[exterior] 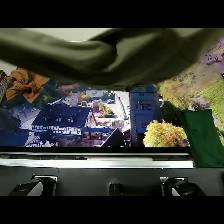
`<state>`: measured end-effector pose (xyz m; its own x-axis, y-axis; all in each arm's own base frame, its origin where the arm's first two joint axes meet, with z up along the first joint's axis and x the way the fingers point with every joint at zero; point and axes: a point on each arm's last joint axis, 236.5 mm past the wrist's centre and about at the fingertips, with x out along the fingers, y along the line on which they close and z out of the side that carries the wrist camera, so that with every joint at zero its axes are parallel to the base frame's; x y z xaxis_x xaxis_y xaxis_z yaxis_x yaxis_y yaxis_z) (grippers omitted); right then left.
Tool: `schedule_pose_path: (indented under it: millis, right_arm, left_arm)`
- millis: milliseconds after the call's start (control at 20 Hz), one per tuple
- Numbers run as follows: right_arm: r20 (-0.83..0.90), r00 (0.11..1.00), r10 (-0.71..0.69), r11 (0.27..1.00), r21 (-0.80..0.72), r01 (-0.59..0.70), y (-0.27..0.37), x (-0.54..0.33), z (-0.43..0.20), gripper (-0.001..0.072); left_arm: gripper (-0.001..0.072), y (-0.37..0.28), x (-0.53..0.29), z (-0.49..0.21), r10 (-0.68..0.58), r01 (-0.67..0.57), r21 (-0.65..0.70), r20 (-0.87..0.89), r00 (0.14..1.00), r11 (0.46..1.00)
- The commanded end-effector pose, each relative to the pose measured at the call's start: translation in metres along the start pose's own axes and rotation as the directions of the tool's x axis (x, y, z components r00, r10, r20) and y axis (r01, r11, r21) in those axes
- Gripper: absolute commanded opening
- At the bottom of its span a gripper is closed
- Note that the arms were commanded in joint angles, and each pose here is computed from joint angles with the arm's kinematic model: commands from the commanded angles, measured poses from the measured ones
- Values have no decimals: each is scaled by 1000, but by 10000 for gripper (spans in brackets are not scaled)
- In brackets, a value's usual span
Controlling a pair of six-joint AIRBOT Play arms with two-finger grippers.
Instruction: Fold the clothes and pants, and hang the long-sleeved shirts on hangers.
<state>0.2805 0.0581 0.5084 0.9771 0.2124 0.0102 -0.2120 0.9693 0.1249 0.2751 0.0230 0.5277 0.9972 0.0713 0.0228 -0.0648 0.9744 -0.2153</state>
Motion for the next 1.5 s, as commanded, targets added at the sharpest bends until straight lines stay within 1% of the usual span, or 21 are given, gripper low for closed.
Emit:
schedule_pose_path:
  millis: [0,100,200,250,350,450,500,600,750,900,1000,1050,1100,1150,1200,1250,1350,1450]
  right_arm:
    - [139,986,-94,995,32,91,-19,-56,38,31]
    - [116,986,-119,992,47,115,-26,-40,32,31]
    - [39,990,-135,987,94,130,-32,6,10,31]
    - [-24,989,-143,982,125,144,-36,37,-9,31]
    - [-198,967,-162,963,181,199,-48,111,-71,31]
    - [-398,904,-158,924,263,277,-57,183,-159,32]
    - [-489,862,-133,904,298,308,-56,210,-204,32]
    - [-659,752,-31,860,366,355,-43,252,-303,32]
    - [-803,578,146,781,452,431,-17,282,-429,32]
    - [-851,465,245,720,480,500,-4,290,-508,32]
    - [-860,427,280,694,489,529,1,290,-534,33]
    - [-861,421,284,691,488,533,1,290,-538,37]
    - [-861,422,285,700,488,522,2,290,-538,90]
    - [-855,426,294,714,493,497,4,290,-533,190]
    - [-847,431,312,729,504,463,9,289,-524,305]
    - [-832,436,343,746,524,412,13,285,-509,390]
    - [-806,426,412,775,556,302,14,268,-471,480]
    - [-830,386,403,827,510,234,-8,237,-438,480]
  left_arm:
    - [14,17,-61,29,94,-92,-17,119,988,996]
    - [14,18,-47,11,92,-92,-23,43,995,996]
    - [14,19,-15,-28,85,-89,-38,-107,991,995]
    - [15,20,6,-55,75,-87,-49,-202,977,995]
    - [15,26,53,-121,58,-95,-75,-398,916,993]
    - [15,41,98,-196,67,-139,-84,-569,819,987]
    - [16,53,118,-238,79,-169,-78,-648,757,983]
    - [16,73,151,-317,95,-220,-63,-762,640,973]
    - [17,100,181,-427,108,-280,-31,-877,468,959]
    - [17,121,187,-517,110,-314,14,-951,289,949]
    - [17,129,185,-553,108,-329,33,-971,215,944]
    - [17,131,184,-563,108,-332,38,-975,194,942]
    - [17,133,183,-567,108,-334,41,-977,185,942]
    - [17,133,184,-568,109,-331,42,-977,186,943]
    - [17,132,185,-567,108,-322,42,-976,191,946]
    - [17,132,185,-564,108,-321,42,-975,192,946]
    - [17,130,185,-556,107,-318,42,-976,189,947]
    - [17,127,185,-544,105,-296,45,-976,191,954]
